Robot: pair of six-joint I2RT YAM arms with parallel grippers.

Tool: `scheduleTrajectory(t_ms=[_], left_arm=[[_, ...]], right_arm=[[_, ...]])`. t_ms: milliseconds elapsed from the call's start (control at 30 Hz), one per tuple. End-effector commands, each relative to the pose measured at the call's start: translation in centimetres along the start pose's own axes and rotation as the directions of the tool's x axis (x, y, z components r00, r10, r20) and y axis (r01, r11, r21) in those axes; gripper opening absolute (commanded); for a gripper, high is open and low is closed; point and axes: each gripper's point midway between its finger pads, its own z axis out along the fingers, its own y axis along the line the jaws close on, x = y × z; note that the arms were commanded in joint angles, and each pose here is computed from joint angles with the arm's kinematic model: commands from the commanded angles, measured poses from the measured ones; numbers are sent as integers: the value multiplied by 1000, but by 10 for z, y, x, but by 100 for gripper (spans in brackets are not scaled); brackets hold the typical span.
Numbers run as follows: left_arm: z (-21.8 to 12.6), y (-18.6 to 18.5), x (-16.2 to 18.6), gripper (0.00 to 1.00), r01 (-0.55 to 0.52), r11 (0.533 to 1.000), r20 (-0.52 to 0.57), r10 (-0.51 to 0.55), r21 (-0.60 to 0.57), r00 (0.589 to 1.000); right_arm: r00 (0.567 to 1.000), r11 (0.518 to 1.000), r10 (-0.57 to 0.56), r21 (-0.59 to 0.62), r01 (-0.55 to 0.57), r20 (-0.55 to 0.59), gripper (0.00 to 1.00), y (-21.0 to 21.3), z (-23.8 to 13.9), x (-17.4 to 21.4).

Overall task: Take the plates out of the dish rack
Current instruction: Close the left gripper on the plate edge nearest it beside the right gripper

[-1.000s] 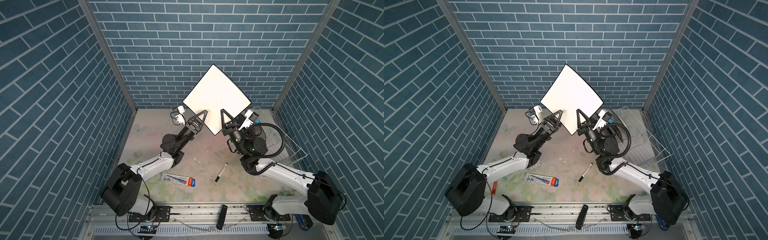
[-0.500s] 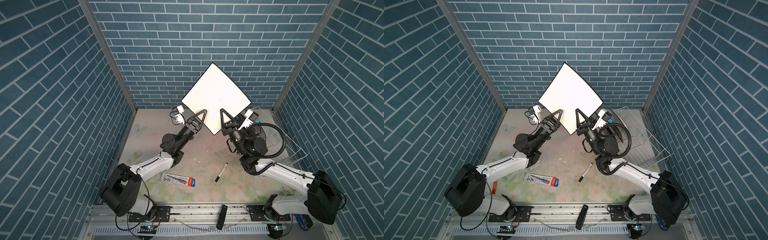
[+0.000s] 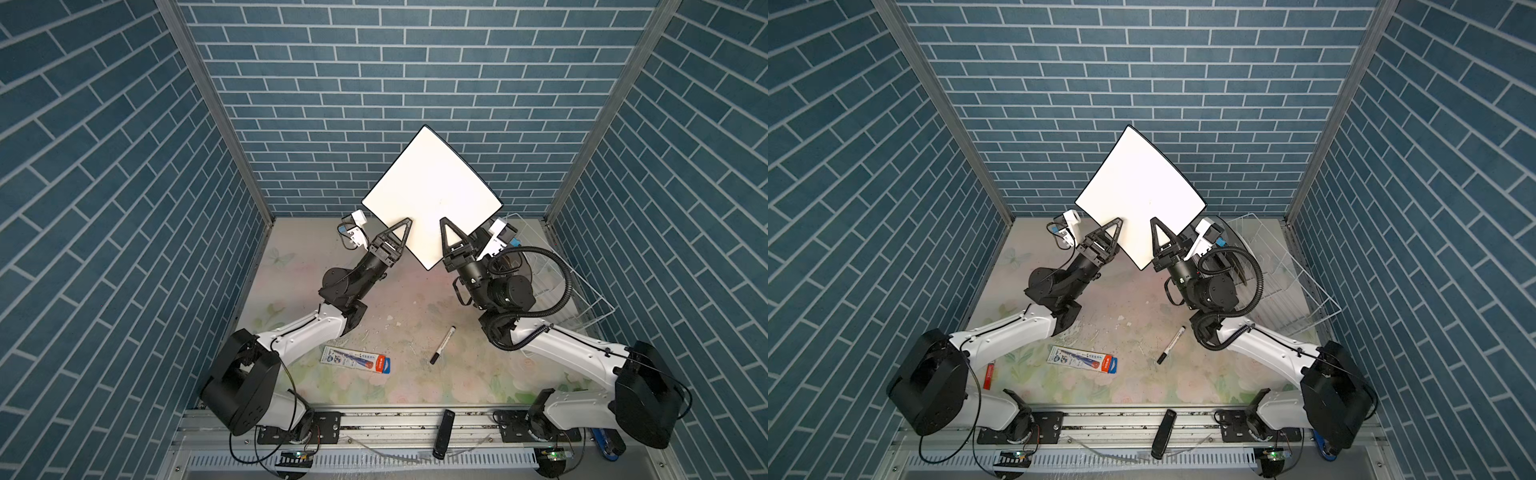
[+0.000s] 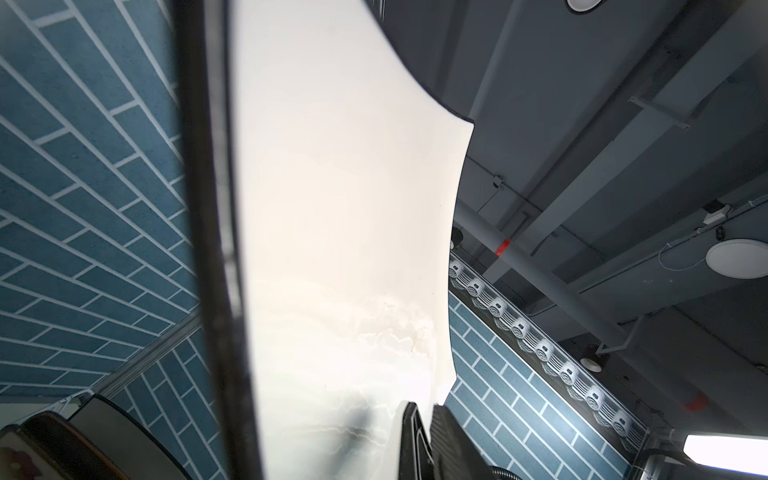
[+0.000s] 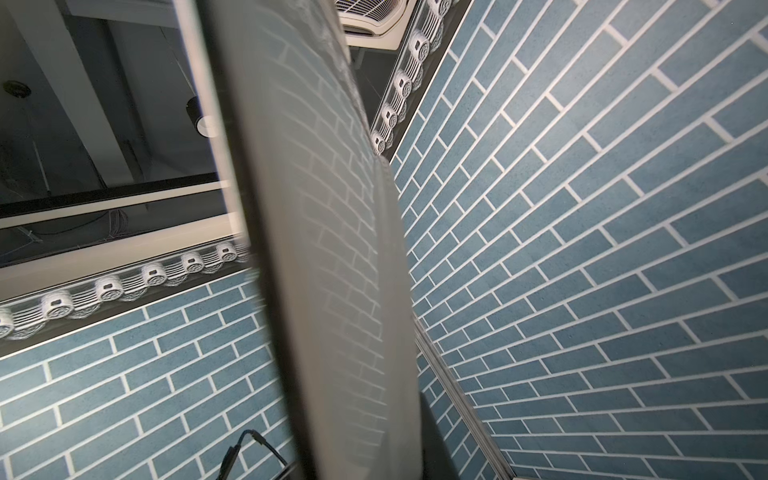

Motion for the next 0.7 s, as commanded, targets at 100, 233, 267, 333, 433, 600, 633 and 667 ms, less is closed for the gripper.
scheduleTrajectory(t_ms=[100,233,267,333,433,600,633,667], left_arm=[[2,-23,-9,50,-30,997,26,28,71,999],[3,-22,-9,64,-32,997,26,30,69,999],[3,-21,-9,64,-31,997,26,29,68,999],[3,-21,-9,65,-30,997,26,29,68,999],[4,-18,-7,67,-28,998,21,27,64,999],[4,-15,-8,74,-33,998,30,32,56,999],[5,-15,-8,74,-32,998,30,30,56,999],[7,-15,-8,72,-32,998,28,31,60,999]], right_arm=[[980,982,86,-183,-53,180,0,54,1,-62],[980,982,95,-180,-63,176,0,53,1,-60],[979,981,100,-183,-68,175,0,54,1,-60],[979,980,106,-187,-73,172,0,55,0,-60],[979,979,111,-190,-78,171,0,56,-1,-61],[976,975,134,-201,-99,170,0,60,-3,-63],[976,974,136,-201,-100,170,0,60,-3,-63],[976,974,136,-201,-100,170,0,61,-4,-63]])
